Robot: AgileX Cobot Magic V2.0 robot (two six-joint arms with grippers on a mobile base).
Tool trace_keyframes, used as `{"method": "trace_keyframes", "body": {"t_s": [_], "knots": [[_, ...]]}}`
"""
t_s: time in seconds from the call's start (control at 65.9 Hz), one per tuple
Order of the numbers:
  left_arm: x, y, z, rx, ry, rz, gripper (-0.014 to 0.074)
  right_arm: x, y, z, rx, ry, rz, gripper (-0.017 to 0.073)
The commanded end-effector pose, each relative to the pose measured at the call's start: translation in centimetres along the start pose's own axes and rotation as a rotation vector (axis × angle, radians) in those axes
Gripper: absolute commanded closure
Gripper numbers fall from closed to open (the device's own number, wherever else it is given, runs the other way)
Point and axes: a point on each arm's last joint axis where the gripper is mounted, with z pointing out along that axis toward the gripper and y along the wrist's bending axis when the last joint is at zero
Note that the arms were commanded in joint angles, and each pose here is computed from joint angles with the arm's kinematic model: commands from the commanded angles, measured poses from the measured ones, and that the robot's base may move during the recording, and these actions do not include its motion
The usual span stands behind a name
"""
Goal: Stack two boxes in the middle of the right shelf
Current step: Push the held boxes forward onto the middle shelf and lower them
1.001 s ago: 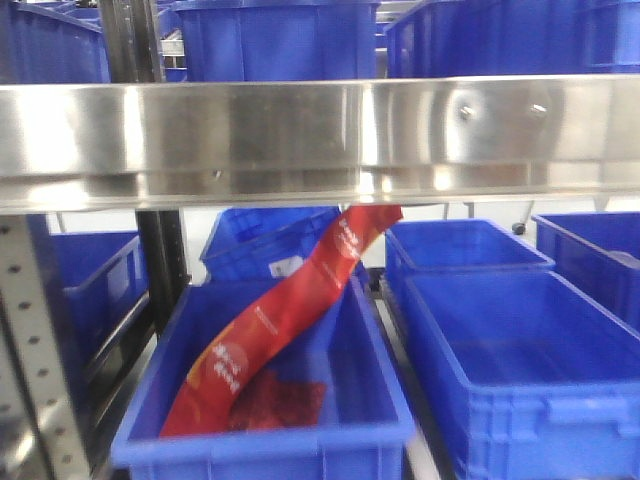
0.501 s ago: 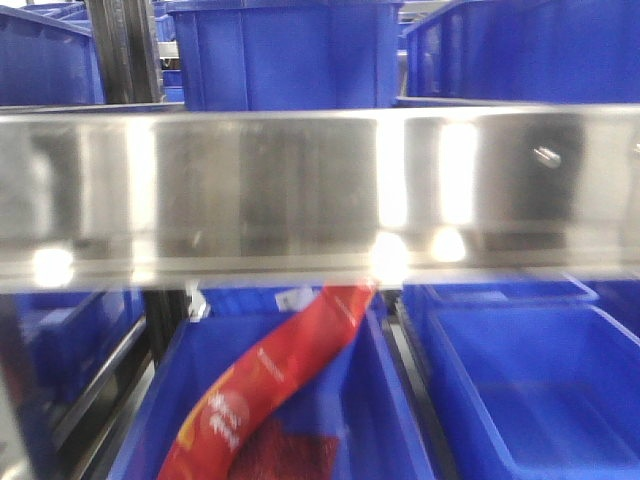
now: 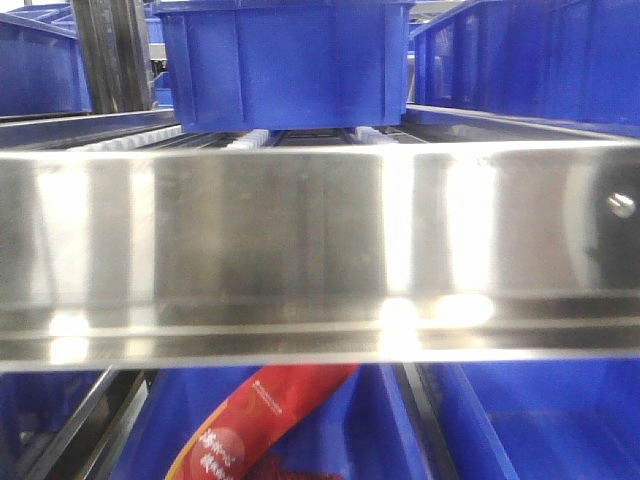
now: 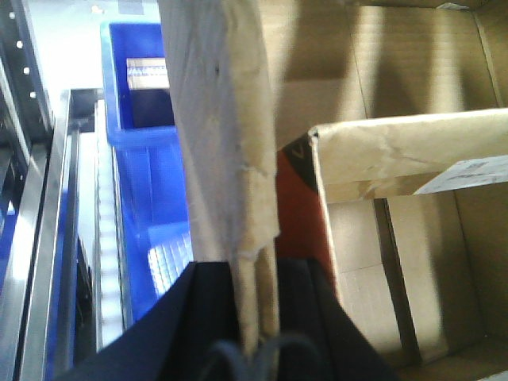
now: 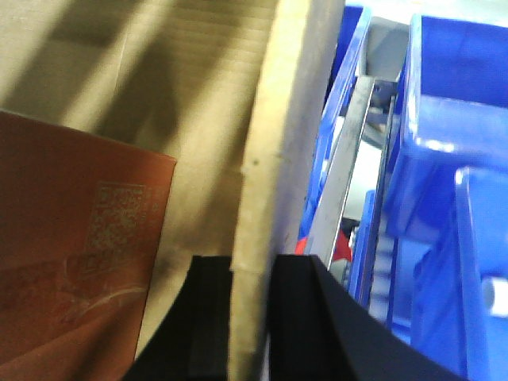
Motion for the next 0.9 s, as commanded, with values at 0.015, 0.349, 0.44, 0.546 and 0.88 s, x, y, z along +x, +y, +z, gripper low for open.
{"method": "trace_keyframes", "body": {"t_s": [0.015,0.349,0.44,0.546,0.88], "knots": [[-1.01,0.04,-0.95,0.002,-0.091,0.008,0.0705,-0.62,-0.29,-0.71,0.025,-0.058,-0.016,0.0715],[-1.01,0.04,-0.95,0.002,-0.091,0.008,0.0705,-0.62,-0.29,-0.71,0.025,-0.058,-0.016,0.0715],[-1.01,0.04,-0.95,0.002,-0.091,0.008,0.0705,-0.62,-0.29,-0.71,0.025,-0.058,-0.016,0.0715],[-1.01,0.04,-0.95,0.002,-0.091,0.008,0.0705,-0.62,-0.29,-0.71,0.025,-0.058,-0.016,0.0715],[-1.01,0.04,-0.95,0.002,-0.091,0.008,0.0705,-0.62,-0.29,-0.71,0.025,-0.058,-0.016,0.0715]]}}
